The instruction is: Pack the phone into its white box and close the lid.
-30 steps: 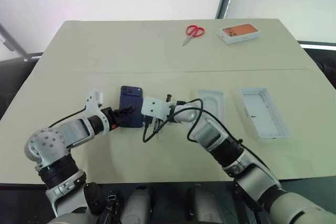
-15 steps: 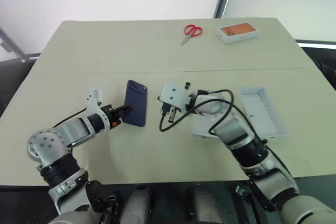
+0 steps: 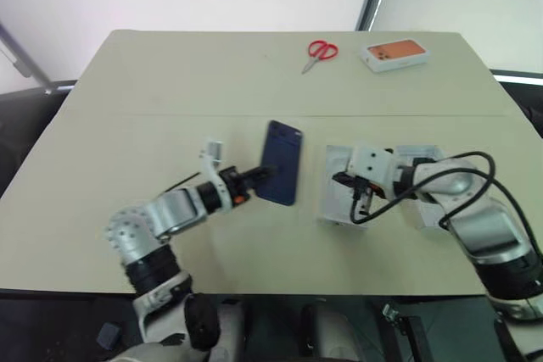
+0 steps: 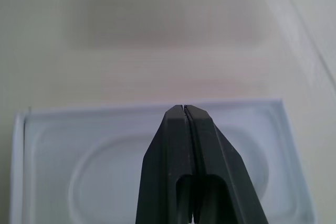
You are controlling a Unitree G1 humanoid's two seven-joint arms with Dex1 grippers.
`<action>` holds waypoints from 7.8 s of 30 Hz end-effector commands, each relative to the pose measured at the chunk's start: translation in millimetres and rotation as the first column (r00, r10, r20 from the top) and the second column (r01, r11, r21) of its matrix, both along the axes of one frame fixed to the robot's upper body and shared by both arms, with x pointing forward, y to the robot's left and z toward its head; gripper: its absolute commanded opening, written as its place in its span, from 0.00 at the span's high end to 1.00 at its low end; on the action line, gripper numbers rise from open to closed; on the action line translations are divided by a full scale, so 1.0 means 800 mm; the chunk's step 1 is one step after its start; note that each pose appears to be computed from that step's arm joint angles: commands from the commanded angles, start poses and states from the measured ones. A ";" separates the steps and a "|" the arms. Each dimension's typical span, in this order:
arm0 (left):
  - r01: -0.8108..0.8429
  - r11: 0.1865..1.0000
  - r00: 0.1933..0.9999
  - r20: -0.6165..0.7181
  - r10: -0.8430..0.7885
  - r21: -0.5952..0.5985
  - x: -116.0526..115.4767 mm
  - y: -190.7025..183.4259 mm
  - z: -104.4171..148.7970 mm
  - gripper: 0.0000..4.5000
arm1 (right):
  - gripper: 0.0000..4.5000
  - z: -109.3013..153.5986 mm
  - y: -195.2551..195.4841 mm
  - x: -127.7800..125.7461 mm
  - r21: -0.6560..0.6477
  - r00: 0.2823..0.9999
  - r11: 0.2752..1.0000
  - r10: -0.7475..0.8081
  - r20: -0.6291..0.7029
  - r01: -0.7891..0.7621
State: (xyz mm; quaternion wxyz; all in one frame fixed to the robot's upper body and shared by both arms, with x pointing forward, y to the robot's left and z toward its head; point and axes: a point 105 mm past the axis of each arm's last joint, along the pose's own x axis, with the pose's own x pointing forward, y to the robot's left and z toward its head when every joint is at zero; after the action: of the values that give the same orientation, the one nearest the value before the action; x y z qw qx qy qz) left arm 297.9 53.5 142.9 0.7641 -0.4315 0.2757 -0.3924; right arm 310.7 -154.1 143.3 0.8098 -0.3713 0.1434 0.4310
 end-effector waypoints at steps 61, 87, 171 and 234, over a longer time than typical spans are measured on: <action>-0.006 0.940 0.972 0.223 -0.074 0.340 0.035 0.026 0.008 0.01 | 1.00 0.040 -0.049 0.009 -0.029 0.987 0.996 -0.083 0.138 0.088; -0.003 0.636 0.560 0.528 -0.639 0.772 0.018 -0.033 -0.037 0.99 | 1.00 -0.008 -0.077 -0.002 -0.267 0.994 0.959 -0.078 0.071 0.094; -0.043 0.792 0.387 0.741 -0.549 0.609 -0.010 0.002 0.017 1.00 | 1.00 0.032 -0.124 0.011 0.218 0.551 0.509 -0.722 -0.419 0.833; -0.161 0.845 0.573 0.746 -0.340 0.509 0.058 -0.003 0.022 1.00 | 0.33 0.071 -0.082 0.010 0.276 0.832 0.786 -0.530 -0.162 0.554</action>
State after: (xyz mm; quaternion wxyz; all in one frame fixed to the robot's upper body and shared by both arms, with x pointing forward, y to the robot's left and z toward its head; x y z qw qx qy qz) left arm 348.7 50.7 150.6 0.8702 0.0447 0.0235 -0.4901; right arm 319.2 -223.1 186.6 0.9418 -0.1321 0.2355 0.2005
